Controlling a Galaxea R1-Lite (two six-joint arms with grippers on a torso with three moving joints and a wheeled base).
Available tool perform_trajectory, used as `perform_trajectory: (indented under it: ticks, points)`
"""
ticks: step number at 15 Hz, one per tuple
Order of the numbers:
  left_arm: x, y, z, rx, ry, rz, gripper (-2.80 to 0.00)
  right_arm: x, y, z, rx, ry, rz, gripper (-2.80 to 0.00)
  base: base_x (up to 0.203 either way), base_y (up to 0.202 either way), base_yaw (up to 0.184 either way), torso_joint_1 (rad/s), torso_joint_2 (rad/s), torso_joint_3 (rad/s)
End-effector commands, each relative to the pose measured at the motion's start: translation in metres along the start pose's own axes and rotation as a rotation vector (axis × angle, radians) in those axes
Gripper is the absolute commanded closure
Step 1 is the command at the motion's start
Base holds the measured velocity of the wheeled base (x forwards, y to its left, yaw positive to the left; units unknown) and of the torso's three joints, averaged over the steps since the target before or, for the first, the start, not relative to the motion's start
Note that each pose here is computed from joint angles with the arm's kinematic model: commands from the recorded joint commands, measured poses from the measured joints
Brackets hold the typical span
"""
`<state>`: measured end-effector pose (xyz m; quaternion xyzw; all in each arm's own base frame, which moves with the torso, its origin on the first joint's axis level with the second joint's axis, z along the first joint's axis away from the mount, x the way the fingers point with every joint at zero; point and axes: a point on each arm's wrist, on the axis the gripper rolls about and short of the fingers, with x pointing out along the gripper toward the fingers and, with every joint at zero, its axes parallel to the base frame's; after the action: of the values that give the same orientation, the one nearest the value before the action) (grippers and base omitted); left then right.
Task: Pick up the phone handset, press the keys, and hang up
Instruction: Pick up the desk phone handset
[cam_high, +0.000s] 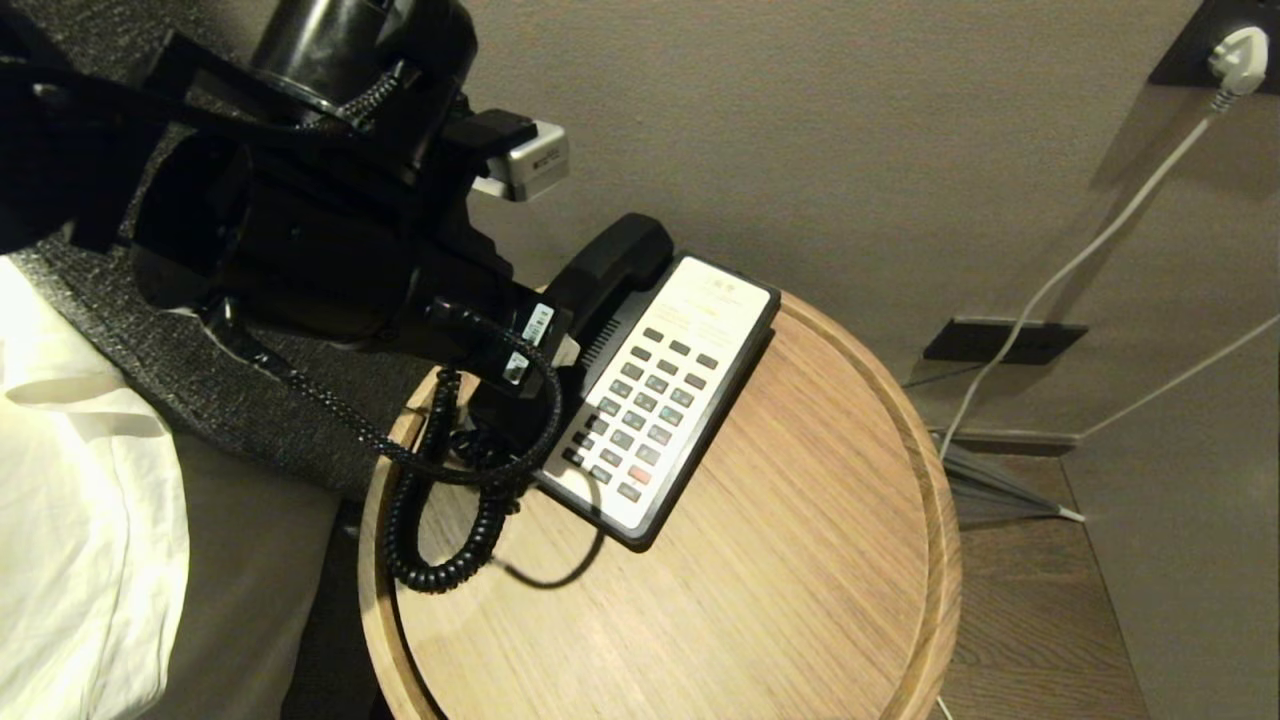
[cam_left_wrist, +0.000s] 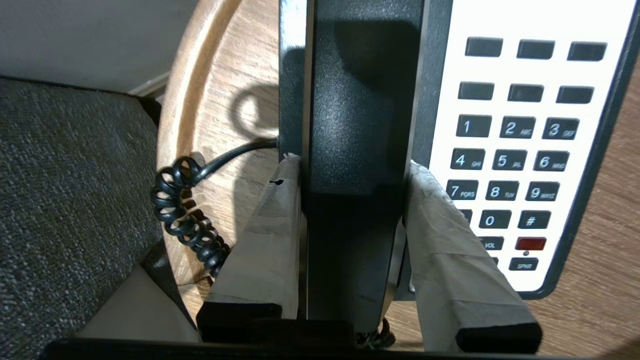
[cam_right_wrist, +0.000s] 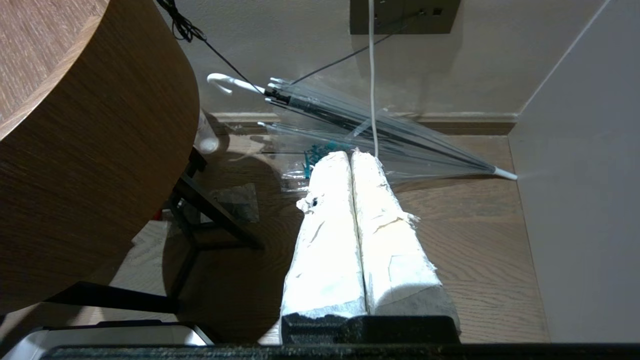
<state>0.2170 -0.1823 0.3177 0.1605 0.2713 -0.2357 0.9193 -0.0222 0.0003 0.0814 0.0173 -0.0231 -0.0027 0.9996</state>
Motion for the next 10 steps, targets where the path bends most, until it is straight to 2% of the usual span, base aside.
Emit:
perform_trajectory:
  ticks: [1, 6, 10]
  points:
    - [-0.006, 0.001, 0.005, -0.006, -0.027, 0.004, 0.00, 0.001, 0.000, -0.006, 0.000, 0.019, -0.001, 0.00, 0.000, 0.000, 0.000, 0.000, 0.00, 0.000]
    - [-0.025, 0.006, 0.018, -0.032, -0.109, 0.027, 0.00, 0.001, 0.000, -0.006, 0.000, 0.019, -0.001, 0.00, 0.000, 0.000, 0.000, 0.000, 0.00, 0.000]
    - [-0.046, 0.011, 0.018, -0.149, -0.159, 0.021, 0.00, 0.001, 0.000, -0.006, 0.000, 0.020, -0.001, 0.00, 0.000, 0.000, 0.000, 0.000, 0.00, 0.000]
